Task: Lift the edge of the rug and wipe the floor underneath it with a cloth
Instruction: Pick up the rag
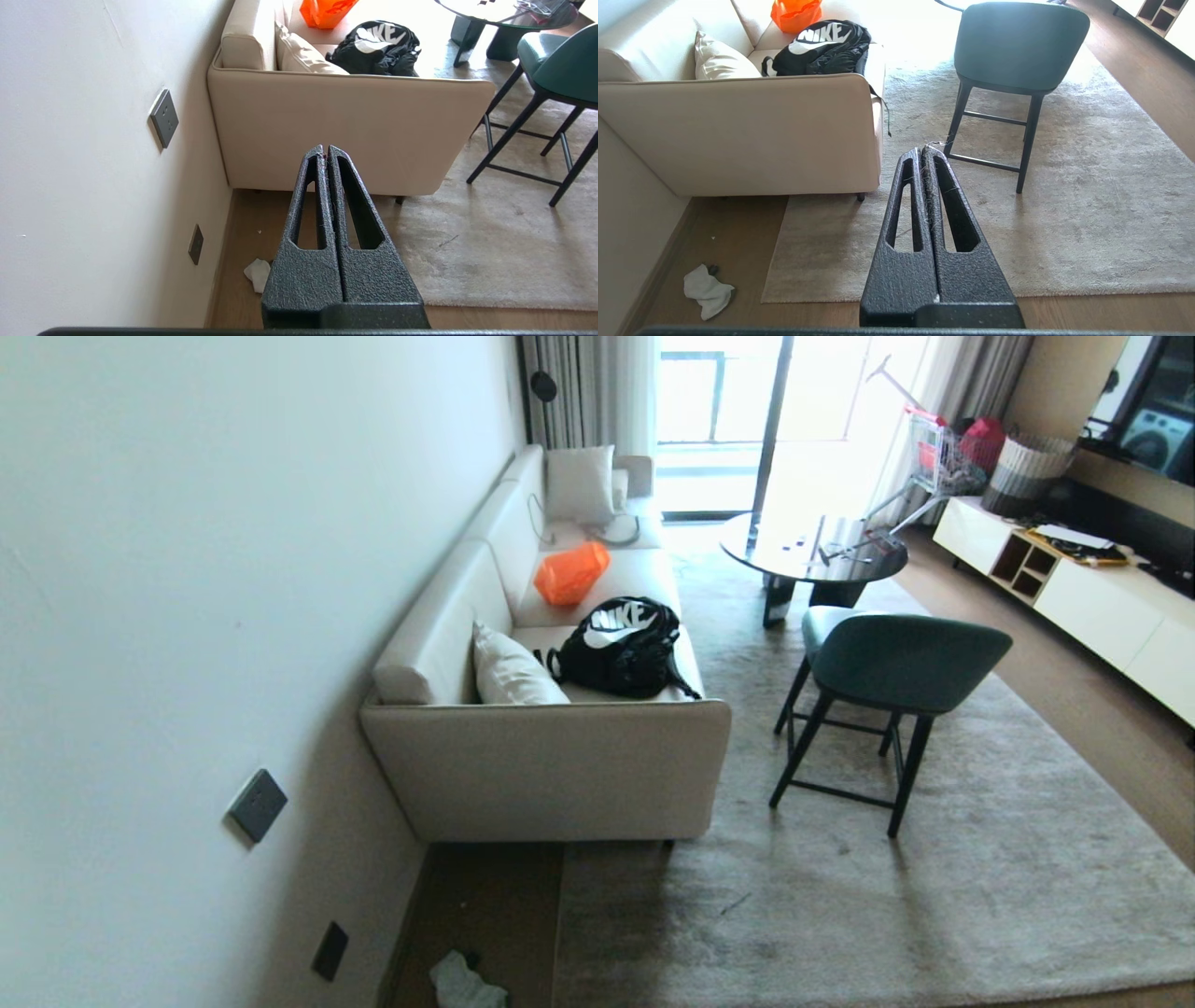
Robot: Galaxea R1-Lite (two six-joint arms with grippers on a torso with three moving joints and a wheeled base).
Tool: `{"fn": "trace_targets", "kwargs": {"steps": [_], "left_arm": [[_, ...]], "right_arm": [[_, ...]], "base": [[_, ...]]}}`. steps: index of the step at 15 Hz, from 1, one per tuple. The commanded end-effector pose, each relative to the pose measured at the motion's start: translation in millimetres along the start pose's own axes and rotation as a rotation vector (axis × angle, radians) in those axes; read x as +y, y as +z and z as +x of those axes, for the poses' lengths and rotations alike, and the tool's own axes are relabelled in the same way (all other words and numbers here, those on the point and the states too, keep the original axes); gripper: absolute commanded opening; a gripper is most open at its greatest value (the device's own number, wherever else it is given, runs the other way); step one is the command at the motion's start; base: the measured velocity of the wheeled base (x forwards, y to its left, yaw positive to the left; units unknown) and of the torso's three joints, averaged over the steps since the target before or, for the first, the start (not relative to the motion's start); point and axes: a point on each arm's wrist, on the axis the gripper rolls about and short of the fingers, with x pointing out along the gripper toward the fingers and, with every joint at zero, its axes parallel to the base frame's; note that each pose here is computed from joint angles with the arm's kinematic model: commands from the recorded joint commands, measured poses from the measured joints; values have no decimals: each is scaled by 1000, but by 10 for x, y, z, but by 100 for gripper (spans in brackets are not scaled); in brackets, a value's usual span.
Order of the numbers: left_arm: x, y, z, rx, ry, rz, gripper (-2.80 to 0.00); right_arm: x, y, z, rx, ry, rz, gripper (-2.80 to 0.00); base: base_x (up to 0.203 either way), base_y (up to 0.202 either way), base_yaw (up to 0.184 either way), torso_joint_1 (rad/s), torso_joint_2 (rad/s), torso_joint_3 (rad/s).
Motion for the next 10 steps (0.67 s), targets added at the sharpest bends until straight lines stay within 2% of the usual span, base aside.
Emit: {"fn": "trace_targets", "kwargs": {"steps": [1, 10], "left_arm": [[0, 1, 0, -1, 0, -1, -280], [0, -1, 0, 0, 1, 0, -280]], "right_arm": [[0, 1, 1, 1, 0, 0, -280], [0, 1, 1, 1, 0, 0, -280]], "base": [[0, 0, 0, 0, 0, 0], [0, 0, 0, 0, 0, 0]]}}
